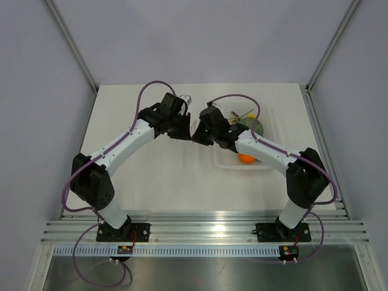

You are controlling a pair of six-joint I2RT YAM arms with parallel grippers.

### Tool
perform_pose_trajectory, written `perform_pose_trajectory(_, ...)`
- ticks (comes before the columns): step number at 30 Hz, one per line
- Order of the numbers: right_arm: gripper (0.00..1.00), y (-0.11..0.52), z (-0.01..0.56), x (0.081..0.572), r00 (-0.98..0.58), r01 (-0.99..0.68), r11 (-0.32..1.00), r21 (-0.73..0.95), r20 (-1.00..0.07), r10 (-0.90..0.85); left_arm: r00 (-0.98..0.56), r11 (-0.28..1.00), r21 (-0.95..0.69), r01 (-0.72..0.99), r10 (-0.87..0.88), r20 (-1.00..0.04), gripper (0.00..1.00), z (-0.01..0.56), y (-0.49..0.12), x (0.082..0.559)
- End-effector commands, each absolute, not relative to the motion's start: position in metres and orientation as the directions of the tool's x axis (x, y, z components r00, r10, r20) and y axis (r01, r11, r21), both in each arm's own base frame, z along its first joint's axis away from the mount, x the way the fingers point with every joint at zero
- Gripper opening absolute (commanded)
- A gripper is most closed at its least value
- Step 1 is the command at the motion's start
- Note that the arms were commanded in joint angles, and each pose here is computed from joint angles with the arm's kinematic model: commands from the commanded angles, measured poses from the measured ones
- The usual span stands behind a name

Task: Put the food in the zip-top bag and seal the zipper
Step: Pick up the zipper food storage bag at the center of the board, then open the zipper of the food storage bag at the center of the board.

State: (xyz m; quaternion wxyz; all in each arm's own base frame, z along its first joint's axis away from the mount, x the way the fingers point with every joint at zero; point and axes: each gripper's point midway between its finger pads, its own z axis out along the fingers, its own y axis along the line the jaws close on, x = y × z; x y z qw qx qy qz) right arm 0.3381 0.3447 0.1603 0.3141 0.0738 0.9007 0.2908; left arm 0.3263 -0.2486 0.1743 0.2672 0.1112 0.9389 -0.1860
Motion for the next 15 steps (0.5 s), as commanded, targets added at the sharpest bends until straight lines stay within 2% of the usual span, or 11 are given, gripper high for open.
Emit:
perform_pose_trajectory(1, 0.0, 0.348, 0.198, 0.339, -0.755, -0.067, 0.788, 0.612, -0.547, 0.361, -0.8, 0.909, -0.289, 0.301, 0.076, -0.595, 0.27, 0.187, -0.249, 0.332)
perform_pose_trajectory(4, 0.0, 0.345, 0.201, 0.339, -0.748, -0.064, 0.791, 0.608, -0.554, 0.365, -0.805, 0.915, -0.277, 0.292, 0.078, -0.589, 0.1, 0.183, -0.247, 0.332)
perform_pose_trajectory(5, 0.0, 0.34, 0.198, 0.34, -0.743, -0.054, 0.802, 0.594, -0.561, 0.365, -0.81, 0.918, -0.271, 0.289, 0.083, -0.581, 0.08, 0.18, -0.245, 0.331)
perform_pose_trajectory(11, 0.0, 0.329, 0.206, 0.334, -0.729, -0.084, 0.819, 0.568, -0.595, 0.339, -0.809, 0.945, -0.186, 0.269, 0.117, -0.576, 0.01, 0.167, -0.231, 0.335)
perform_pose_trajectory(13, 0.0, 0.328, 0.206, 0.332, -0.731, -0.087, 0.817, 0.569, -0.594, 0.335, -0.809, 0.949, -0.172, 0.264, 0.121, -0.575, 0.01, 0.165, -0.228, 0.337)
perform_pose_trajectory(15, 0.0, 0.331, 0.208, 0.33, -0.735, -0.093, 0.809, 0.58, -0.589, 0.338, -0.813, 0.946, -0.181, 0.268, 0.121, -0.57, 0.06, 0.162, -0.231, 0.336)
